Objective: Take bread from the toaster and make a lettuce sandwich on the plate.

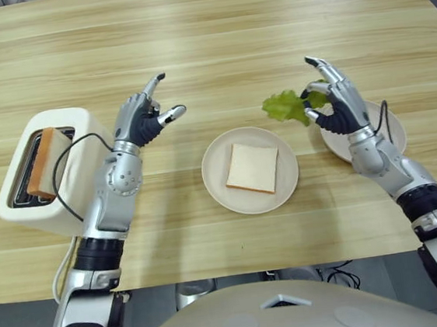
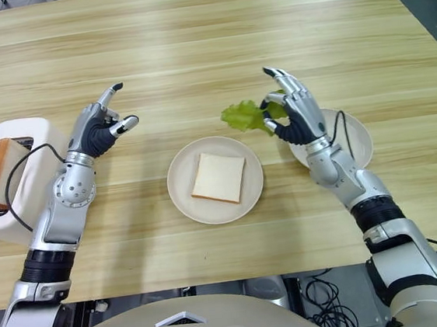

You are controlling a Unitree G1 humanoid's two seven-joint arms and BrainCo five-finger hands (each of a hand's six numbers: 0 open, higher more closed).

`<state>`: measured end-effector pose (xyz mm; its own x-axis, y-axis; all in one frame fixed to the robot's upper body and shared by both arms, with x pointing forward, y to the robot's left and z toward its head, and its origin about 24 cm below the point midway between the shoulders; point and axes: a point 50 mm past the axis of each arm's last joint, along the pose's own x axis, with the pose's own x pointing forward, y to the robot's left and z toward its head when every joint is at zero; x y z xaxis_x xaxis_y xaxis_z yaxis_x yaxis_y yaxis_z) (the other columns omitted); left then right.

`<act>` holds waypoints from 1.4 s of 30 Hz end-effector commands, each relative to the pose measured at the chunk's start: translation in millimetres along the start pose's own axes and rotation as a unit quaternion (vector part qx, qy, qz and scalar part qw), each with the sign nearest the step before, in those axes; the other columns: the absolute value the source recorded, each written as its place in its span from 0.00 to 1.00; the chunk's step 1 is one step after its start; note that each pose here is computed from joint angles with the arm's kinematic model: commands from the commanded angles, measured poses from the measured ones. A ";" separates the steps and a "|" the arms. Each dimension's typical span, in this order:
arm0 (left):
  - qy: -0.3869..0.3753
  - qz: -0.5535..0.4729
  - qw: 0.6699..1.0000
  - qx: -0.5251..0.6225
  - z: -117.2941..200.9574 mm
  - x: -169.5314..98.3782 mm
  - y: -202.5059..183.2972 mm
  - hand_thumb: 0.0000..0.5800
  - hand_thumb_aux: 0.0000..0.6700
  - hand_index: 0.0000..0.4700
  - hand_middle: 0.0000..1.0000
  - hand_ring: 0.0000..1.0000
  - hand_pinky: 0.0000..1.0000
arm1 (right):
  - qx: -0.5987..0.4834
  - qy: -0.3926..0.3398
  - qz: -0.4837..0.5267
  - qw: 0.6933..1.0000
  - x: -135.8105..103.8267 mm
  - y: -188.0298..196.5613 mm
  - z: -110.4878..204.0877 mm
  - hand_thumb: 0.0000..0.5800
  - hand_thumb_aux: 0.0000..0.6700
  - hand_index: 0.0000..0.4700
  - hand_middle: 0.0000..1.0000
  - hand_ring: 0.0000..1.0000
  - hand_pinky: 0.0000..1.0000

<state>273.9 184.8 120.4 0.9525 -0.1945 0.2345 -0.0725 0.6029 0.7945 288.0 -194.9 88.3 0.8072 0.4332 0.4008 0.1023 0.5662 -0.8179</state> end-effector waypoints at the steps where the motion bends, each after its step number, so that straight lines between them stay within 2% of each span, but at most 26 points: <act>1: -0.007 0.032 0.999 0.015 8.3 -12.4 24.8 0.00 0.00 0.00 1.00 1.00 1.00 | 0.082 -0.006 0.102 0.991 -4.7 23.7 17.9 1.00 1.00 0.98 0.00 0.00 0.00; 3: -0.008 0.063 0.998 0.027 11.4 -18.7 39.4 0.00 0.00 0.00 1.00 1.00 1.00 | 0.123 -0.005 0.154 0.980 -9.3 35.1 25.2 1.00 1.00 0.98 0.00 0.00 0.00; 4: -0.009 0.079 0.996 0.033 12.6 -22.4 47.5 0.00 0.00 0.00 0.79 0.79 0.79 | 0.143 -0.005 0.179 0.973 -11.5 39.7 29.0 1.00 1.00 0.98 0.00 0.00 0.00; 5: -0.009 0.093 0.995 0.039 14.1 -25.8 55.5 0.00 0.00 0.00 0.07 0.07 0.07 | 0.162 -0.006 0.204 0.965 -14.1 43.9 32.8 1.00 1.00 0.98 0.00 0.00 0.00; 6: -0.009 0.108 0.993 0.046 15.4 -28.7 62.7 0.00 0.00 0.00 0.00 0.00 0.00 | 0.175 -0.007 0.225 0.959 -16.4 46.6 35.8 1.00 1.00 0.98 0.00 0.00 0.00; 13: 0.015 0.194 0.976 0.099 14.8 -57.0 111.7 0.00 0.00 0.00 0.00 0.00 0.00 | 0.185 -0.016 0.333 0.925 -22.0 55.0 45.8 1.00 1.00 0.98 0.00 0.00 0.00; 23: 0.090 0.251 0.954 0.133 -6.3 -89.1 148.3 0.00 0.00 0.00 0.00 0.00 0.00 | 0.055 0.006 0.360 0.931 -0.5 81.8 23.1 1.00 1.00 0.98 0.00 0.00 0.00; 28: 0.117 0.242 0.953 0.138 -16.1 -95.8 149.7 0.00 0.00 0.00 0.00 0.00 0.00 | 0.003 0.011 0.351 0.936 2.5 90.5 11.4 1.00 1.00 0.98 0.00 0.00 0.00; 35: 0.127 0.232 0.957 0.121 -21.4 -98.4 143.9 0.00 0.00 0.00 0.00 0.00 0.00 | 0.000 0.003 0.339 0.941 3.1 95.3 10.2 1.00 1.00 0.98 0.00 0.00 0.00; 36: 0.128 0.232 0.957 0.119 -21.9 -98.5 143.6 0.00 0.00 0.00 0.00 0.00 0.00 | 0.000 0.002 0.335 0.942 3.8 94.5 10.3 0.95 0.78 0.77 0.00 0.00 0.00; 37: 0.128 0.231 0.957 0.118 -22.3 -98.5 143.1 0.00 0.00 0.00 0.00 0.00 0.00 | 0.001 0.002 0.331 0.944 4.6 93.7 10.2 0.84 0.60 0.58 0.00 0.00 0.00; 38: 0.130 0.229 0.957 0.118 -23.0 -98.5 142.5 0.00 0.00 0.00 0.00 0.00 0.00 | 0.000 0.001 0.326 0.945 5.6 92.4 10.1 0.19 0.10 0.10 0.00 0.00 0.00; 39: 0.132 0.226 0.958 0.119 -23.9 -98.2 141.3 0.00 0.00 0.00 0.00 0.00 0.00 | -0.001 0.000 0.320 0.947 7.0 90.9 10.0 0.19 0.10 0.10 0.00 0.00 0.00; 40: 0.135 0.219 0.959 0.120 -25.2 -97.9 139.3 0.00 0.00 0.00 0.00 0.00 0.00 | -0.001 -0.001 0.314 0.949 8.6 89.1 10.2 0.00 0.00 0.00 0.00 0.00 0.00; 42: 0.144 0.204 0.960 0.124 -28.1 -98.1 134.9 0.00 0.00 0.00 0.00 0.00 0.00 | 0.000 -0.006 0.302 0.953 12.2 85.1 11.6 0.00 0.00 0.00 0.00 0.00 0.00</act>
<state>176.7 306.4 197.3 0.8441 0.2598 0.4691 -0.5358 0.3752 0.7564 296.7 -133.3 21.1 0.7074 0.6856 -0.1719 -0.4065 0.1956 -0.8925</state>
